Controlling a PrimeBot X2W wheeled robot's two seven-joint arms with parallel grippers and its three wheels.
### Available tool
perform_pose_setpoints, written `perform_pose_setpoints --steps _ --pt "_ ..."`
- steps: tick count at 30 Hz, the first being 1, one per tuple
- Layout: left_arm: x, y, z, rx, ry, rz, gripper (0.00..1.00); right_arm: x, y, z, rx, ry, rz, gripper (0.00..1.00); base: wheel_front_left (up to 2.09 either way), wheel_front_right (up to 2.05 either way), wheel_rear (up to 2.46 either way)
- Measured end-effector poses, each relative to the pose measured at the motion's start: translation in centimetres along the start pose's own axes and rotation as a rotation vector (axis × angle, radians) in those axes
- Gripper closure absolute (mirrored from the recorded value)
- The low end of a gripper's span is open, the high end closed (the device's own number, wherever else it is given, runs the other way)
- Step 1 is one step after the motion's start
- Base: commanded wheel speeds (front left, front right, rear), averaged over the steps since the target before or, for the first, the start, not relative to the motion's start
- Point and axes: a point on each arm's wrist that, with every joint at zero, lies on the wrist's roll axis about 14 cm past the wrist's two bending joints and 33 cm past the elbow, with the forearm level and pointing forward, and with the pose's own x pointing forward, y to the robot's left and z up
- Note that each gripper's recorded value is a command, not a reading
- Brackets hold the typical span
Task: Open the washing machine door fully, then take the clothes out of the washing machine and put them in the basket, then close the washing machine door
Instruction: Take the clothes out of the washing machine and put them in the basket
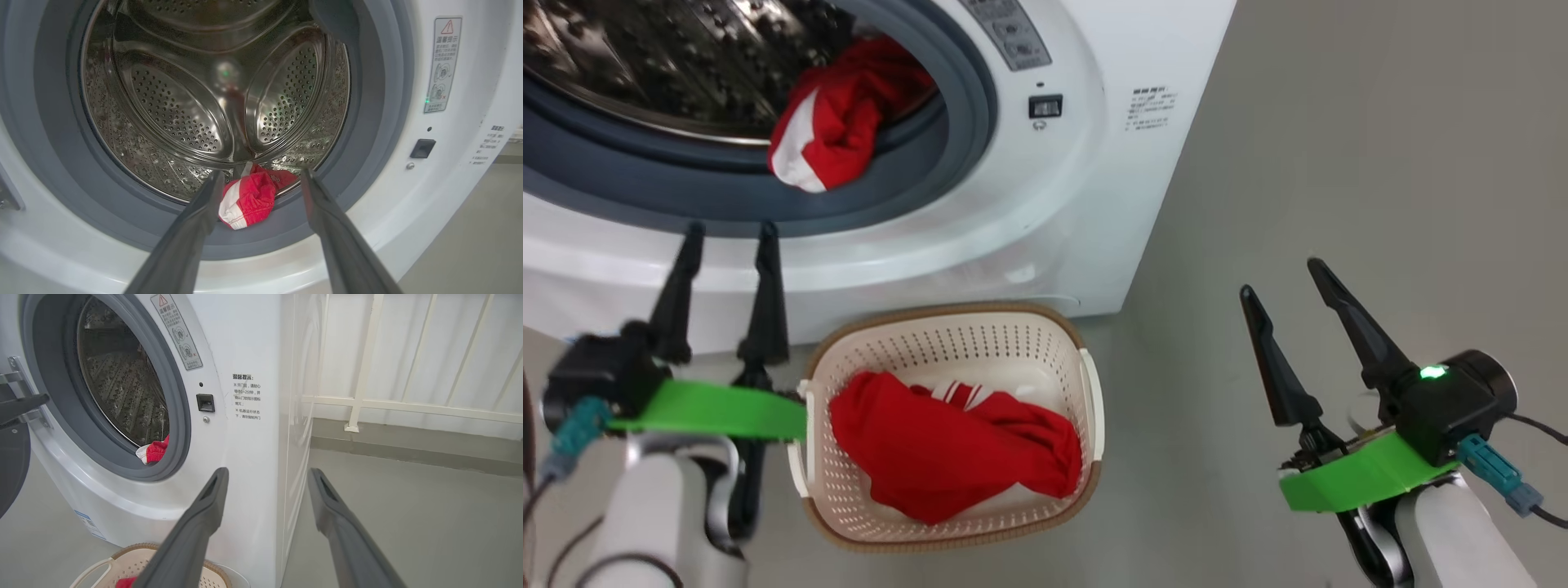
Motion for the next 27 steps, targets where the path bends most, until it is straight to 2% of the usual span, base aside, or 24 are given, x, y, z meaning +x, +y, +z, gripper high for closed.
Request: perform_pose_setpoints --steps 20,23,27 --pt "10.4 1.0 -3.7 -0.006 0.039 -0.012 0.00 1.8 -1.7 -4.9 -0.003 0.105 -0.028 0.00 0.00 0.00 0.00" --pt "11.7 0.7 -5.3 -0.037 0.075 -0.018 0.00 2.0 -2.1 -5.3 -0.008 0.115 -0.037 0.00 0.00 0.00 0.00" --pt "12.6 0.7 -6.9 -0.018 0.142 -0.033 0.00 1.8 -1.9 -6.1 -0.003 0.136 -0.033 0.00 0.00 0.00 0.00"
